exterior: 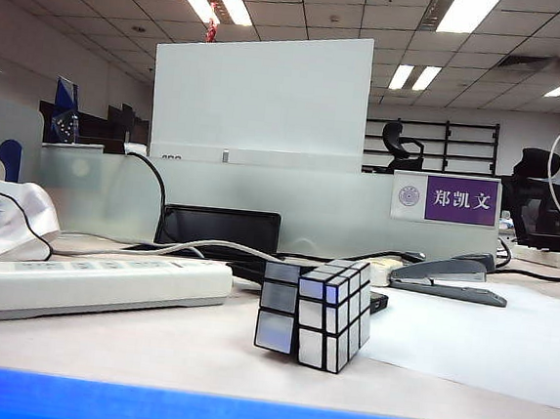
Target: Press the button on the power strip.
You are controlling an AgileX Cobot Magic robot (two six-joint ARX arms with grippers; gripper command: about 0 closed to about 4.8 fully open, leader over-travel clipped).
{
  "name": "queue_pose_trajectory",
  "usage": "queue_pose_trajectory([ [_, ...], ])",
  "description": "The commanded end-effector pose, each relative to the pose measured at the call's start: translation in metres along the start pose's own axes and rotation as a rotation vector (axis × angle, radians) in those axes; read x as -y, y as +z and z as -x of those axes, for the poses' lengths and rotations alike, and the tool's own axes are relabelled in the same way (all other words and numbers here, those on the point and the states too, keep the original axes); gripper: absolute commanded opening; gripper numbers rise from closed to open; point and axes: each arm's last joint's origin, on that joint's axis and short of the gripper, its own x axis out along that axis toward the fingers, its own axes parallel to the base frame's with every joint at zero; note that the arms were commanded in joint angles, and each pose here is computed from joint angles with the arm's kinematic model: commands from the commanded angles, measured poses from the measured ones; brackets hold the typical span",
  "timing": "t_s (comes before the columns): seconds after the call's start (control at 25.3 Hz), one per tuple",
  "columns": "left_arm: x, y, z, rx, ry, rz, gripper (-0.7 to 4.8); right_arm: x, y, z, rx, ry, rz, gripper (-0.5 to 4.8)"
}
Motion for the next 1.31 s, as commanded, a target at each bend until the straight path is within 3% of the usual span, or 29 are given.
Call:
queue_pose_trajectory([
  [0.04,0.0001,0.0006,0.0002,0.004,-0.003,0.003,0.91,-0.0007,0.0026,0.0003,0.015,0.005,0.0,0.0],
  [0.48,-0.0001,0.0048,0.0003,0.046,-0.001,0.0,0.87,-0.0007,0.0026,0.0003,0.015,0.005,0.0,0.0],
  [0.63,-0.0002,0.0075,0.0005,0.074,-0.001,0.019,0.17,-0.0007,0.0026,0.0003,0.015,0.005,0.0,0.0],
  [1.31,0.0011,0.0051,0.0003,0.051,-0.045,0.013,-0.06,-0.0007,0.0026,0.0003,0.015,0.004,0.0,0.0],
])
